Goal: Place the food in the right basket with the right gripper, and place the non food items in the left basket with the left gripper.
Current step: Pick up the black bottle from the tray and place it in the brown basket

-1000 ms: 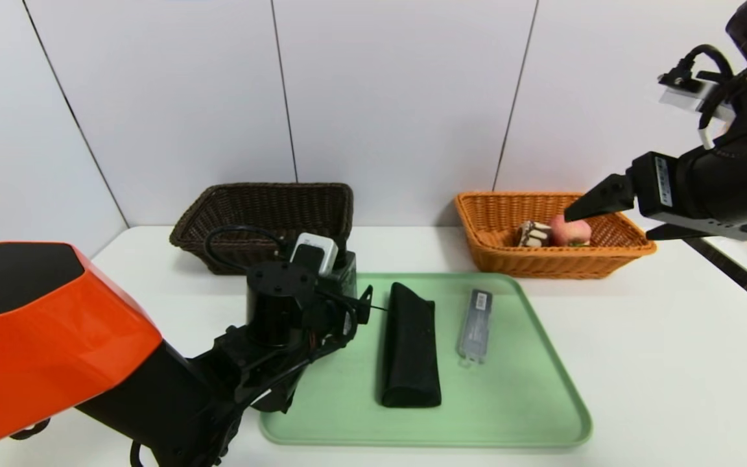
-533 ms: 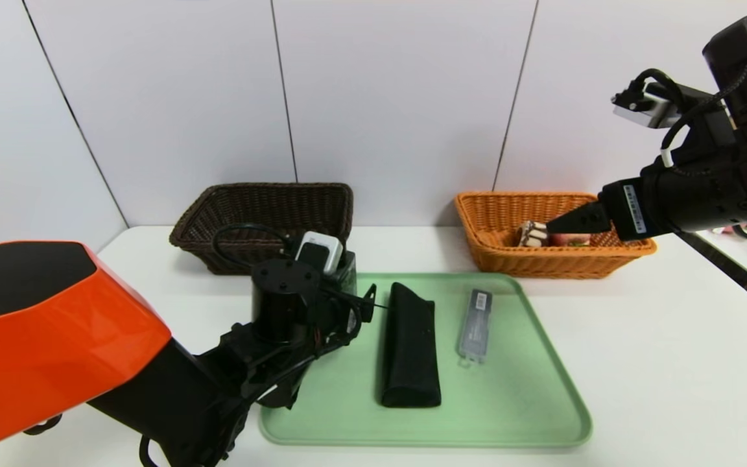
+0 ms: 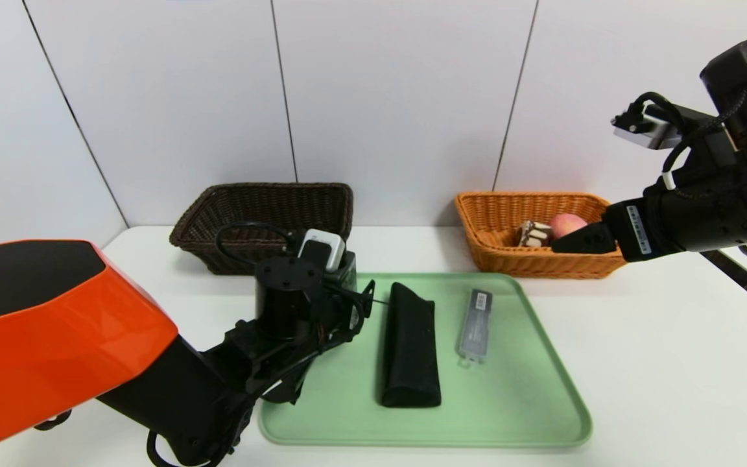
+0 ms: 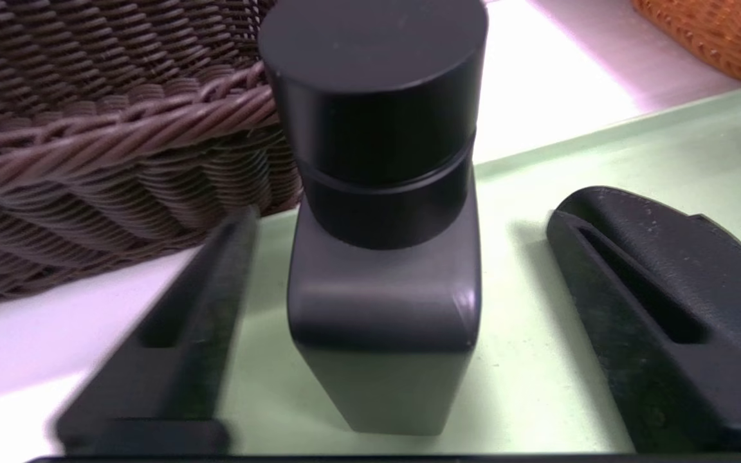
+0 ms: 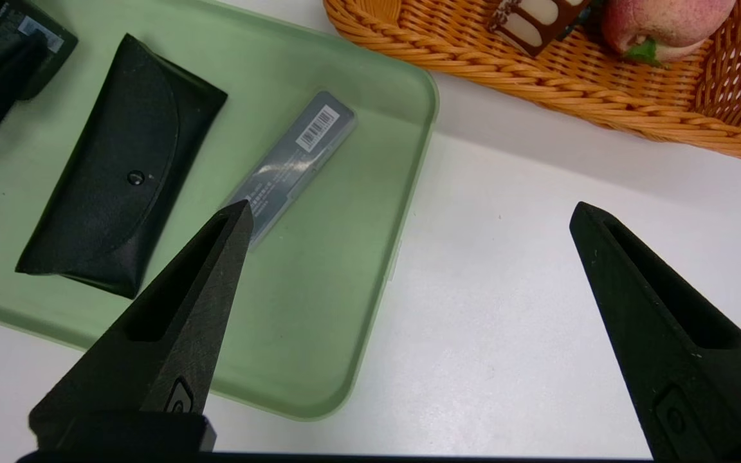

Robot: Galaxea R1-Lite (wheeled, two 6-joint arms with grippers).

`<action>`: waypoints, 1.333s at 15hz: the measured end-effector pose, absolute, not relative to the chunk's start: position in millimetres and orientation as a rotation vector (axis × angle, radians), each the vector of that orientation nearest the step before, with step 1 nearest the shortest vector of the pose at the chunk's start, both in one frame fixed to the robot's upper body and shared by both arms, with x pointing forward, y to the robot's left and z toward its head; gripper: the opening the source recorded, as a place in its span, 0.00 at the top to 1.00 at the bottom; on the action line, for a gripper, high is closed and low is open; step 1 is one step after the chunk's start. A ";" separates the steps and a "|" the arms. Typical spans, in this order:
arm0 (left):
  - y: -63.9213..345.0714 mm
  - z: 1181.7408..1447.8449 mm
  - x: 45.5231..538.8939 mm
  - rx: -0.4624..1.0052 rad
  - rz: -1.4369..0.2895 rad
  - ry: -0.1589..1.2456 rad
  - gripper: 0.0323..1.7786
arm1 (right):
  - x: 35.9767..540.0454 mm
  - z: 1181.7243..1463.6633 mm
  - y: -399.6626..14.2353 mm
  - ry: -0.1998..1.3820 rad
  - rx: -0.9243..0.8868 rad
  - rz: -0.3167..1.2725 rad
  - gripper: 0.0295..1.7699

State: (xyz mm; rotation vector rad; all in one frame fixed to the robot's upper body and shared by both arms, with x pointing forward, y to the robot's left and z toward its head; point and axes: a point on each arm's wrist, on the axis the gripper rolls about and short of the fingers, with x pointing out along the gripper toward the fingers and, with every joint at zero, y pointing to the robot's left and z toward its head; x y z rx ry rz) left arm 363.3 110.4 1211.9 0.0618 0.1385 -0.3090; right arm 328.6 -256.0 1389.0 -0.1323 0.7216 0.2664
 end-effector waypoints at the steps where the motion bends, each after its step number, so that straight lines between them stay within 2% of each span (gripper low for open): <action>1: 110.9 1211.7 363.9 0.062 -0.309 0.139 0.27 | 327.5 1388.8 -256.4 0.722 -0.132 0.267 0.04; 3: 111.3 1210.9 364.3 0.062 -0.309 0.141 0.42 | 325.3 1388.4 -257.1 0.723 -0.134 0.268 0.04; 7: 111.3 1210.7 364.6 0.063 -0.309 0.142 0.67 | 320.9 1386.9 -258.6 0.729 -0.135 0.269 0.04; 15: 112.7 1233.0 348.8 0.045 -0.406 0.134 0.67 | 313.7 1384.6 -261.2 0.738 -0.125 0.266 0.04; 18: 109.4 1268.2 330.6 -0.001 -0.472 0.104 0.67 | 310.7 1384.3 -262.8 0.741 -0.107 0.258 0.04; 20: 110.4 1309.9 324.6 -0.080 -0.497 0.071 0.67 | 310.3 1384.3 -263.2 0.741 -0.099 0.253 0.04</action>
